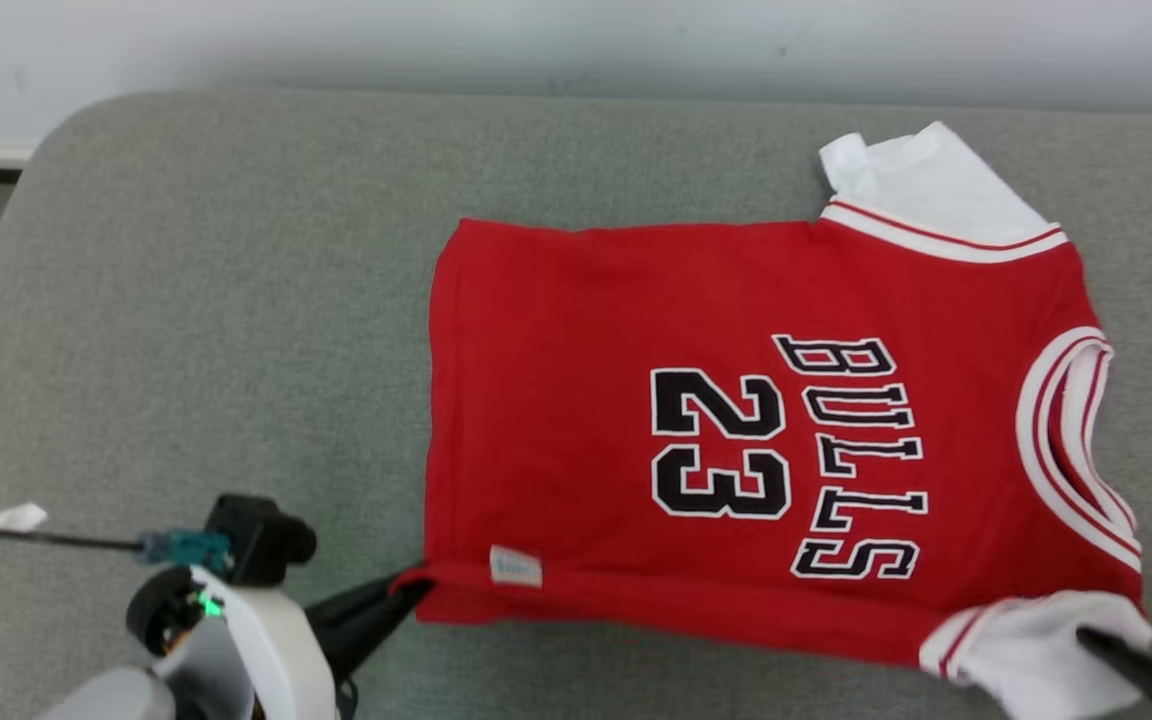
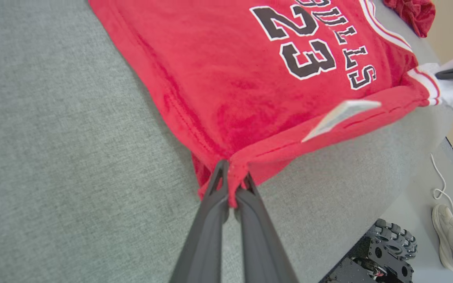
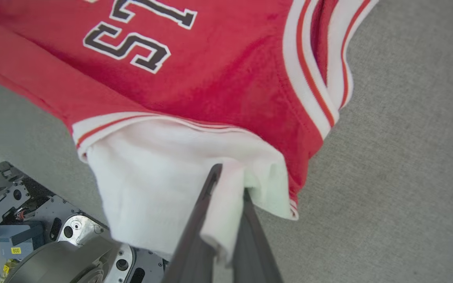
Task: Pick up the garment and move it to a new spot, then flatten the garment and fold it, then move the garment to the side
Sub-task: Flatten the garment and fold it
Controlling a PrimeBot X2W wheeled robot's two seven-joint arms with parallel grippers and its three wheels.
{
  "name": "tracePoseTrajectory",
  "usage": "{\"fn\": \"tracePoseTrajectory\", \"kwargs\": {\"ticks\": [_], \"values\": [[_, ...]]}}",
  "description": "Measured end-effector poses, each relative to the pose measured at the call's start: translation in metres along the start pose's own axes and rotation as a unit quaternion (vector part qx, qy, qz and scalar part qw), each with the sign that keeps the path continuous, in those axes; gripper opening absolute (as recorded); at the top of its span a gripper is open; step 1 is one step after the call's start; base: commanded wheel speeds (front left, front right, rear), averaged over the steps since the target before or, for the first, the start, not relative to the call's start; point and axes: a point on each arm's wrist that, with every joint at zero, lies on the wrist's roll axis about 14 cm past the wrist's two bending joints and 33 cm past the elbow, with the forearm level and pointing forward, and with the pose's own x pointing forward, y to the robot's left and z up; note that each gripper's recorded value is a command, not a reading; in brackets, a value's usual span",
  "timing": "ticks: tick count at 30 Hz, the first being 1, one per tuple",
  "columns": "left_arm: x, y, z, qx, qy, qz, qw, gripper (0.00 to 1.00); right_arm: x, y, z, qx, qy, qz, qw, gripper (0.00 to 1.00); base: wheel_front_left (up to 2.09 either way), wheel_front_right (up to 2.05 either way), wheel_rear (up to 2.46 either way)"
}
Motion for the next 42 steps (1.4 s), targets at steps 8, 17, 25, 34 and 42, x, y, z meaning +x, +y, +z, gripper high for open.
{"fn": "tracePoseTrajectory", "kwargs": {"ticks": [8, 17, 25, 34, 42], "values": [[0.023, 0.027, 0.013, -0.013, 0.013, 0.008, 1.0, 0.0, 0.02, -0.016, 0.051, -0.027, 0.001, -0.014, 1.0, 0.0, 0.0, 0.0, 0.0], [0.038, 0.039, 0.018, -0.023, -0.006, 0.018, 1.0, 1.0, 0.036, -0.019, 0.082, -0.027, -0.044, -0.025, 0.998, 1.0, 0.0, 0.0, 0.0], [0.023, 0.029, 0.023, -0.07, -0.067, 0.029, 0.995, 1.0, 0.01, -0.018, 0.082, -0.021, -0.123, -0.045, 0.991, 1.0, 0.0, 0.0, 0.0], [0.012, 0.013, -0.005, -0.125, -0.071, 0.051, 0.988, 1.0, -0.003, -0.031, 0.028, 0.019, -0.129, -0.086, 0.988, 1.0, 0.0, 0.0, 0.0], [0.02, 0.02, -0.02, -0.138, -0.051, 0.057, 0.987, 1.0, 0.021, -0.049, 0.005, 0.043, -0.106, -0.107, 0.988, 1.0, 0.0, 0.0, 0.0]]}}
